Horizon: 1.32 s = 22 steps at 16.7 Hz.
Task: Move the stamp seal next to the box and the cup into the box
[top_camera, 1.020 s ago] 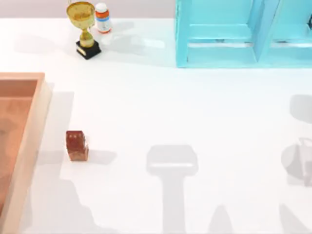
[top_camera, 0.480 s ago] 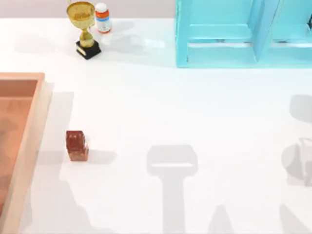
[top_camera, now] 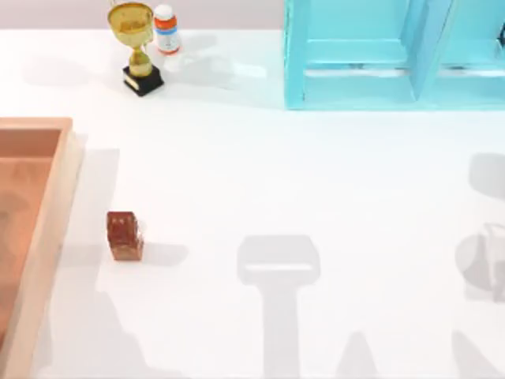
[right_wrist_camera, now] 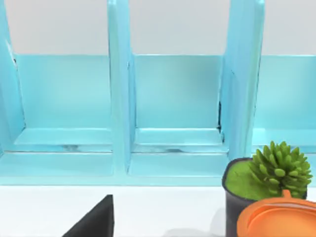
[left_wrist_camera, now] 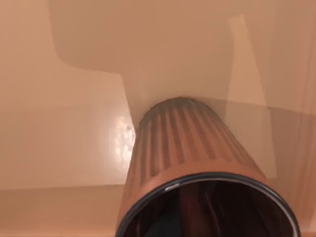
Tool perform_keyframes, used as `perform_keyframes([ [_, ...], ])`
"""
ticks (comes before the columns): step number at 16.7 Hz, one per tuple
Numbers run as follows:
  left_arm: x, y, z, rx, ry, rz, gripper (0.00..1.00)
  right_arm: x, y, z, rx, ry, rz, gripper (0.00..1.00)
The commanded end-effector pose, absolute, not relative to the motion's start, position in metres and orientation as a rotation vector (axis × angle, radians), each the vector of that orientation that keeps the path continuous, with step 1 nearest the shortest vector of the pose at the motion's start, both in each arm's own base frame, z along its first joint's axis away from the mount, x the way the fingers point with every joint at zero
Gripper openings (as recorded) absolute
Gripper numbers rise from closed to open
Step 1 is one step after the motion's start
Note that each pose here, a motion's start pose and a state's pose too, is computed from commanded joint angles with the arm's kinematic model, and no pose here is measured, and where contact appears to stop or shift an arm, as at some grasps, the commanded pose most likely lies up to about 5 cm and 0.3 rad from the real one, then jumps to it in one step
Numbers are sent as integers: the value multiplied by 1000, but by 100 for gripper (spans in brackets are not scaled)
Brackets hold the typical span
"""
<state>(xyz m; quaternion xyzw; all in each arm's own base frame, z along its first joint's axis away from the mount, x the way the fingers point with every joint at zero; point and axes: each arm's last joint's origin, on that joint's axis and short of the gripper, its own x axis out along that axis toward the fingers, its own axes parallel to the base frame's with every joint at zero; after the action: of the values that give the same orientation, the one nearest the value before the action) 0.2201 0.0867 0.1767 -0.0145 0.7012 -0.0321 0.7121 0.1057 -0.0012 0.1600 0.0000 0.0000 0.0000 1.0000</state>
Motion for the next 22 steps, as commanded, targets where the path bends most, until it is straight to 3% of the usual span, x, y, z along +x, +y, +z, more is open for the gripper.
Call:
perform_keyframes([
  [2, 220, 87, 177, -32, 1555, -71, 100, 106, -1, 160, 0, 0, 0, 100],
  [12, 222, 88, 180, -22, 1547, -63, 100, 106, -1, 160, 0, 0, 0, 100],
  [18, 252, 99, 240, 82, 1355, 68, 100, 106, -1, 160, 0, 0, 0, 100],
  [22, 249, 101, 274, 88, 1348, 82, 100, 106, -1, 160, 0, 0, 0, 100],
])
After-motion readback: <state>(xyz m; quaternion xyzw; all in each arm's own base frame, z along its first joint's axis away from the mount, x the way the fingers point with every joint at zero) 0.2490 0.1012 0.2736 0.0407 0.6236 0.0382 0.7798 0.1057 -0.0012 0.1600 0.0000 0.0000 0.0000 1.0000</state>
